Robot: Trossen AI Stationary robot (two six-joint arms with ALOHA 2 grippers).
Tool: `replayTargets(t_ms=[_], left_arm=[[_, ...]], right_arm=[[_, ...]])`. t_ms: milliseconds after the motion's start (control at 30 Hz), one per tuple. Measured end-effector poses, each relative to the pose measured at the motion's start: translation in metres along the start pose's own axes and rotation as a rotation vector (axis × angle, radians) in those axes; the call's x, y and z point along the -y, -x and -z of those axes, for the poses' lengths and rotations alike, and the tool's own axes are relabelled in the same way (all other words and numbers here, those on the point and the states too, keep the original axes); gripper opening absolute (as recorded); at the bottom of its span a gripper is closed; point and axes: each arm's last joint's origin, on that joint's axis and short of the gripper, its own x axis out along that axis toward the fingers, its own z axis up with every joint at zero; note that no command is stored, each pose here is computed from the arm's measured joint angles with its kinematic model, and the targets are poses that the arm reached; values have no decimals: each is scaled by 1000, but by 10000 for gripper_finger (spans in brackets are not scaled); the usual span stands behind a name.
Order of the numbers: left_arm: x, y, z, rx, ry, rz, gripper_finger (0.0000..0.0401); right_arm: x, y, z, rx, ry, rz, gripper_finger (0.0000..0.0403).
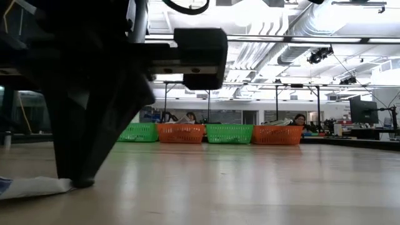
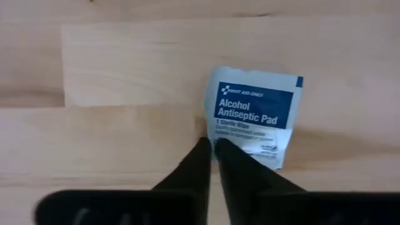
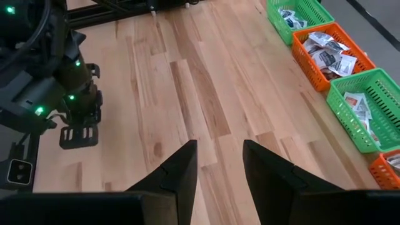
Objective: Pick & Place First Aid Supplies
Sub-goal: Put the blue alcohol pad in the left green bin
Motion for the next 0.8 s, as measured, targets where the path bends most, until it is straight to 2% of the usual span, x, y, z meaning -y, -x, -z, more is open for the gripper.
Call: replayTargets(t_ms=[100, 367, 800], left_arm=[[4, -8, 4, 5, 62, 21, 6], [4, -5, 7, -5, 177, 5, 1], [-15, 63, 11, -38, 435, -140, 0]], right_arm=[[0, 0, 0, 0, 0, 0, 122], [0, 0, 0, 0, -2, 0, 122], [0, 0, 0, 1, 9, 2, 122]])
